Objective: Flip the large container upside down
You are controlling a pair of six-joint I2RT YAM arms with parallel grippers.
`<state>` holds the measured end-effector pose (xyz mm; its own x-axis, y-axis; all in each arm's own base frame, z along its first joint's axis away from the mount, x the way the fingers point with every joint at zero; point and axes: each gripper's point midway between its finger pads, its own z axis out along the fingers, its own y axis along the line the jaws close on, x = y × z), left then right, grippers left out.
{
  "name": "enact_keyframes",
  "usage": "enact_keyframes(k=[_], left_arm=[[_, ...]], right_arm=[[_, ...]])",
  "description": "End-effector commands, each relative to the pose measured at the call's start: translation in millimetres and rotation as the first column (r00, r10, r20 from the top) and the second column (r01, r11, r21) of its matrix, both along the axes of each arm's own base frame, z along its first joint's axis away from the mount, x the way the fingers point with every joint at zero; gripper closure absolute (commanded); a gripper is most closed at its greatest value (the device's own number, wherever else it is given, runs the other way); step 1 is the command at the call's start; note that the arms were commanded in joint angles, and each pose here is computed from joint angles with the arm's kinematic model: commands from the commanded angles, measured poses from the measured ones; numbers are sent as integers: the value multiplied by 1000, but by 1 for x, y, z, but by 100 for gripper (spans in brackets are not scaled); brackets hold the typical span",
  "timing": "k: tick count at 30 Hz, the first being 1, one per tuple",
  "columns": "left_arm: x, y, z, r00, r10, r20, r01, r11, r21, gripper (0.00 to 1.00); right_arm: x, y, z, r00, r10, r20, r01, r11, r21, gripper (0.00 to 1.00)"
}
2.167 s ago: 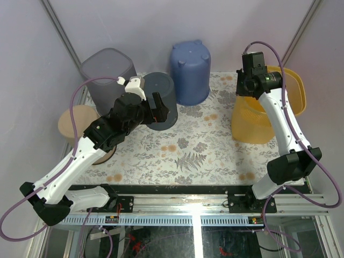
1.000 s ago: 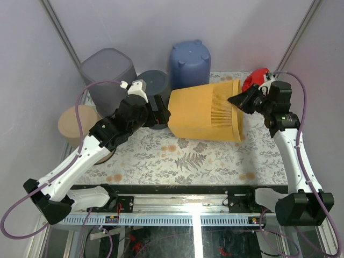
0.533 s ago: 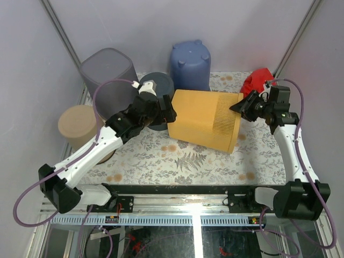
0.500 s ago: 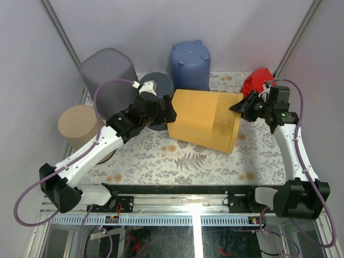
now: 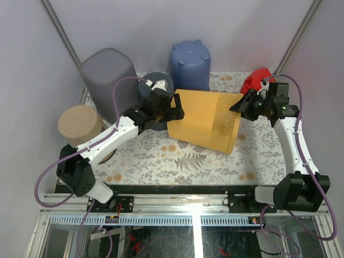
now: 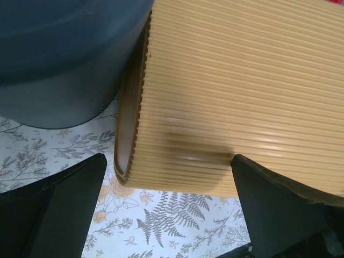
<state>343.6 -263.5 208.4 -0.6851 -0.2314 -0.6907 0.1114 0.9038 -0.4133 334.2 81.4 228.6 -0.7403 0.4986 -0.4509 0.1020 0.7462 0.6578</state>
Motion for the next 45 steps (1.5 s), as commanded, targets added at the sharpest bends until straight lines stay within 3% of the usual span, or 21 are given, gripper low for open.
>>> enact_keyframes(k=[1,9,12,32,39,45], left_arm=[[24,-16,20,996,-18,88,22,999,-48,0],[34,-29,16,993,-40,109,48,996,-72,2],[31,-36,14,993,-65,97,75,992,-100,7],[-58,-65,33,990,-120,81,133,973,-188,7],[-46,-48,33,990,-81,114,92,991,-94,0],[-23,-41,28,993,-67,99,75,994,-78,0]], right_arm=[[-3,-8,6,1000,7,1,-7,997,-71,48],[-11,-16,1,999,7,-39,-12,992,-125,45],[-13,-19,2,999,5,-48,-12,989,-147,45],[-2,-3,17,995,89,-48,-98,969,-226,42],[-16,-11,11,993,95,-74,-112,954,-279,40],[-23,-19,13,995,64,-75,-85,945,-316,37]])
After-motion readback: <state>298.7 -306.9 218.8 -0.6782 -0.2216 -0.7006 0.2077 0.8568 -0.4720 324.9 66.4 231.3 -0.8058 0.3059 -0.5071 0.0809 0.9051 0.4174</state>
